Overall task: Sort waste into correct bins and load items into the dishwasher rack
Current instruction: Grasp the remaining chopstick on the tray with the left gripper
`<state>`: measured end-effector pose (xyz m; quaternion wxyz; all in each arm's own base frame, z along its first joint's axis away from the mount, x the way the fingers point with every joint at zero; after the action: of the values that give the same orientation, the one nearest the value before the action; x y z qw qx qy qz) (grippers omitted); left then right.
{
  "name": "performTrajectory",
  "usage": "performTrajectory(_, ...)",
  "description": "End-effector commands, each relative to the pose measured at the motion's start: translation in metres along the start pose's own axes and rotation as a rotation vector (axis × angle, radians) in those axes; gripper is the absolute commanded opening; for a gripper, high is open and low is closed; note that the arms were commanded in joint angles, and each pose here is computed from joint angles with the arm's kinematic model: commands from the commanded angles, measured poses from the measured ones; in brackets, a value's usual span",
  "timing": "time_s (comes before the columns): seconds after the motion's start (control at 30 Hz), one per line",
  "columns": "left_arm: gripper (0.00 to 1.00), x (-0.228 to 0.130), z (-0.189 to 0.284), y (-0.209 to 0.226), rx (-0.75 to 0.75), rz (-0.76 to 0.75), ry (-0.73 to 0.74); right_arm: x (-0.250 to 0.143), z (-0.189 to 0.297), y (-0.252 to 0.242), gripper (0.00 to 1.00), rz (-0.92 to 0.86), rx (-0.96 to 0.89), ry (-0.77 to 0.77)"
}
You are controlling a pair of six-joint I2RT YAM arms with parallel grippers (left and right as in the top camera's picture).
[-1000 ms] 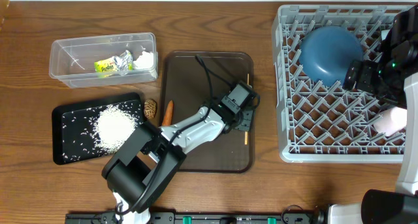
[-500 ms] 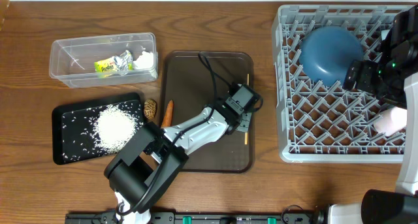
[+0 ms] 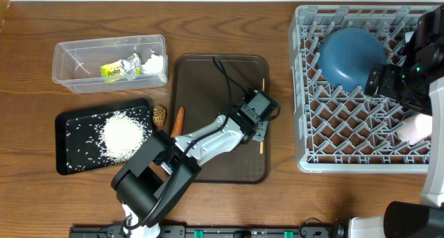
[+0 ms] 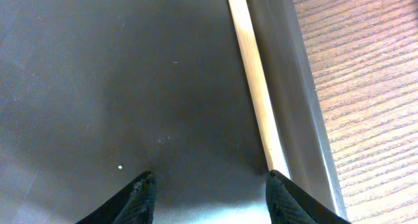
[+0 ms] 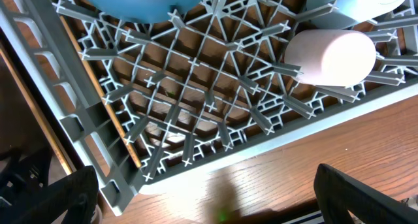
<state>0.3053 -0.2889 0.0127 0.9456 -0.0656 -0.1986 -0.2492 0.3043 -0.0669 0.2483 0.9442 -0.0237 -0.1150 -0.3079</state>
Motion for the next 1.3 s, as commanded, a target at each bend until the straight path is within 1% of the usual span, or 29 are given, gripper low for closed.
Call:
performTrajectory(0.0,0.55,-0.035,-0.014,-0.008,-0.01,-0.036,0.102,0.002,0.001,-0.004,0.99,-0.003,0.001,-0.007)
performTrajectory(0.13,0.55,-0.037,-0.013,-0.018,-0.039,-0.052,0.105,0.002,0.001,-0.004,0.99,-0.003,0.001,-0.007)
performTrajectory(0.3,0.54,-0.034,-0.01,-0.018,-0.039,-0.05,0.1,0.002,0.001,-0.004,0.99,-0.003,0.001,-0.007)
performTrajectory(0.5,0.55,-0.016,0.01,-0.016,-0.025,-0.046,0.027,0.002,0.001,-0.004,0.99,-0.003,0.001,-0.007)
performTrajectory(0.67,0.55,-0.004,0.024,-0.021,-0.052,-0.039,-0.021,0.002,0.001,-0.004,0.99,-0.003,0.001,-0.007)
performTrajectory(0.83,0.54,-0.006,0.019,-0.025,-0.074,0.012,-0.007,0.002,0.001,-0.004,0.99,-0.003,0.001,-0.007)
performTrajectory(1.1,0.54,-0.005,0.0,-0.027,-0.077,0.02,-0.018,0.001,0.001,-0.004,0.99,-0.003,0.0,-0.005)
performTrajectory(1.27,0.54,-0.018,-0.019,-0.025,-0.062,0.031,0.03,0.001,0.001,-0.004,0.99,-0.003,-0.002,-0.002)
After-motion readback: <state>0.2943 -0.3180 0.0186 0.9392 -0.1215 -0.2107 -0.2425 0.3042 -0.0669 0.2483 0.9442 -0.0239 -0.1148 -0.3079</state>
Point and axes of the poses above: each gripper's point midway between its finger pads, its own z axis back along the fingers, its own y axis along the line the jaws close on, x = y × z, the point moved 1 cm from there along z, back along the fingers, and after that the axes turned 13 degrees about -z, right-handed, at the moved point
